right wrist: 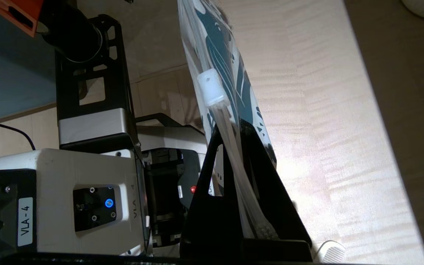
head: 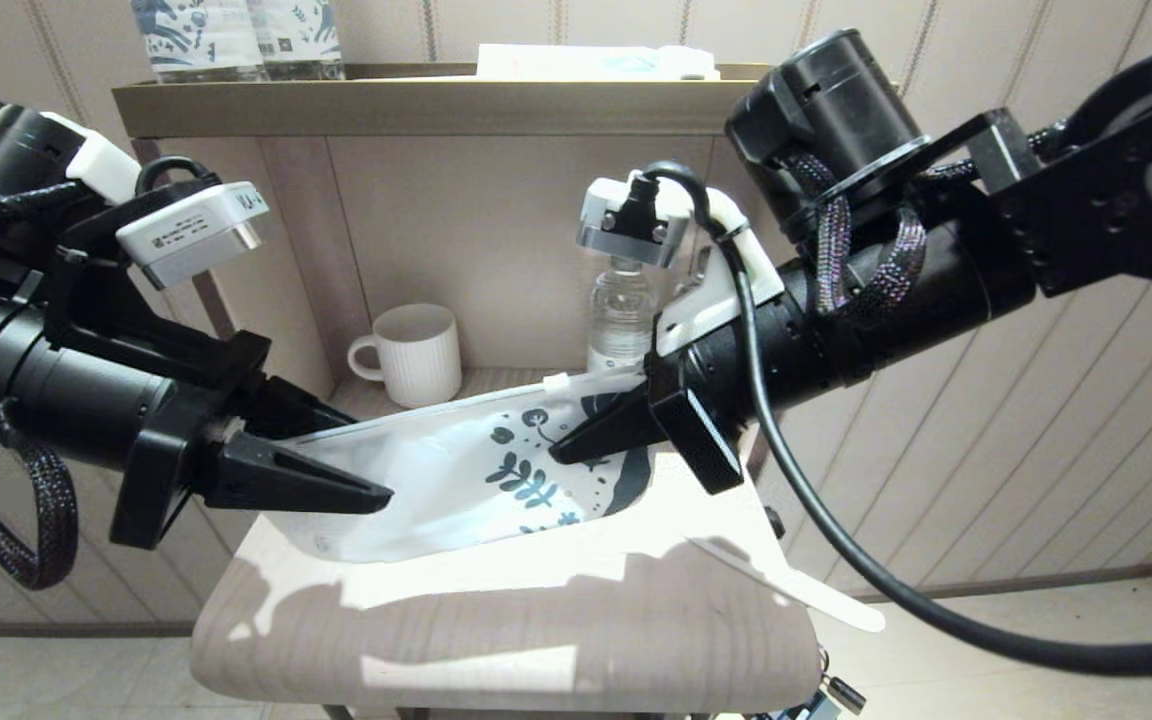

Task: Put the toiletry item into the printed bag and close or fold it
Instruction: Hand it to the other hand, then open the storage bag

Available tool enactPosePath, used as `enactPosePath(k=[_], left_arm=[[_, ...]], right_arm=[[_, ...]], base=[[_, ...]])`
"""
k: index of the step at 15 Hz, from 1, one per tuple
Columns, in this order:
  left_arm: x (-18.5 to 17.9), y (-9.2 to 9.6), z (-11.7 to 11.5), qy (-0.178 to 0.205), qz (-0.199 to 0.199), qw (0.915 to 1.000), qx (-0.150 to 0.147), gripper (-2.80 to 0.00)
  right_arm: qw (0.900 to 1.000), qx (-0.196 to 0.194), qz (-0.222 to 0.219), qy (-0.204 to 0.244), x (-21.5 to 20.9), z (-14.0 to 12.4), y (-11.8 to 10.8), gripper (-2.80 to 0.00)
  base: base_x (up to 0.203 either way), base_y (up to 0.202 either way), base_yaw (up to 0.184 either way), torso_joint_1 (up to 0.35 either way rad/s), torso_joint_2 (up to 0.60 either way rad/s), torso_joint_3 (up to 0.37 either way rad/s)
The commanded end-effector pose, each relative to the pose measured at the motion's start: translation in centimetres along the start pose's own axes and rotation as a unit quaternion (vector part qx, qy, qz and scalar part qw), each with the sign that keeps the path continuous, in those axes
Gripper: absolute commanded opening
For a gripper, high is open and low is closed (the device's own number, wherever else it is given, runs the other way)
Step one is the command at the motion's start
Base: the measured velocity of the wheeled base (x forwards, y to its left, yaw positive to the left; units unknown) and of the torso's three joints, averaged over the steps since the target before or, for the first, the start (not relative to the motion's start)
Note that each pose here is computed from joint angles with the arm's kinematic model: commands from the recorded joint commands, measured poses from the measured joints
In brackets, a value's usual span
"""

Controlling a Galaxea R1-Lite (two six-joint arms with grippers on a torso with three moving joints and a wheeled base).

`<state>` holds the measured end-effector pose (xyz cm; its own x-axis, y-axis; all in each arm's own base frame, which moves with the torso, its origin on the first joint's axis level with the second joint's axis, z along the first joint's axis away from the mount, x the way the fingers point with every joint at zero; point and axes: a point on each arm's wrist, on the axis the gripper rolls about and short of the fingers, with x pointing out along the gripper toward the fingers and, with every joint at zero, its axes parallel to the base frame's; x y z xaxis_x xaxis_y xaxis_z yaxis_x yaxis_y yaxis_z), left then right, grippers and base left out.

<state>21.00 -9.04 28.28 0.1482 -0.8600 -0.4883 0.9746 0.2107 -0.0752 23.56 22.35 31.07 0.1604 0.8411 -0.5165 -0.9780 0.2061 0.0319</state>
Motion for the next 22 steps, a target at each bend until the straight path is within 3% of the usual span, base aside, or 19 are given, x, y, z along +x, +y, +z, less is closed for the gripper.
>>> enactPosePath(k=[1,5,10,14,15,22], left_arm=[[0.1,0.2,0.0,-0.001,-0.003,1.0000,0.000,0.00],[-0.1,0.5,1.1,-0.018,-0.004,0.9998,0.010,0.00],[1.7,0.4,3.1,-0.028,-0.041,0.9986,0.020,0.00],[2.5,0.7,4.7,-0.035,-0.053,0.9980,0.007,0.00],[2.5,0.7,4.7,-0.035,-0.053,0.9980,0.000,-2.80],[3.1,1.1,4.5,-0.046,-0.068,0.9966,0.002,-2.80]], right_arm=[[1.000,0.002,0.003,0.005,0.2,-0.2,0.0,-2.80],[1.000,0.004,0.008,0.010,0.7,-0.4,-0.1,-2.80],[1.000,0.000,0.015,0.003,0.8,-0.1,0.0,-2.80],[1.000,0.003,0.027,0.000,0.7,-0.2,0.0,-2.80],[0.999,0.002,0.032,-0.003,0.7,-0.2,0.0,-2.80],[0.999,0.000,0.030,-0.016,0.4,0.6,0.1,-2.80]], base=[[0.000,0.000,0.000,0.000,0.00,0.000],[0.000,0.000,0.000,0.000,0.00,0.000],[0.000,0.000,0.000,0.000,0.00,0.000],[0.000,0.000,0.000,0.000,0.00,0.000],[0.000,0.000,0.000,0.000,0.00,0.000],[0.000,0.000,0.000,0.000,0.00,0.000]])
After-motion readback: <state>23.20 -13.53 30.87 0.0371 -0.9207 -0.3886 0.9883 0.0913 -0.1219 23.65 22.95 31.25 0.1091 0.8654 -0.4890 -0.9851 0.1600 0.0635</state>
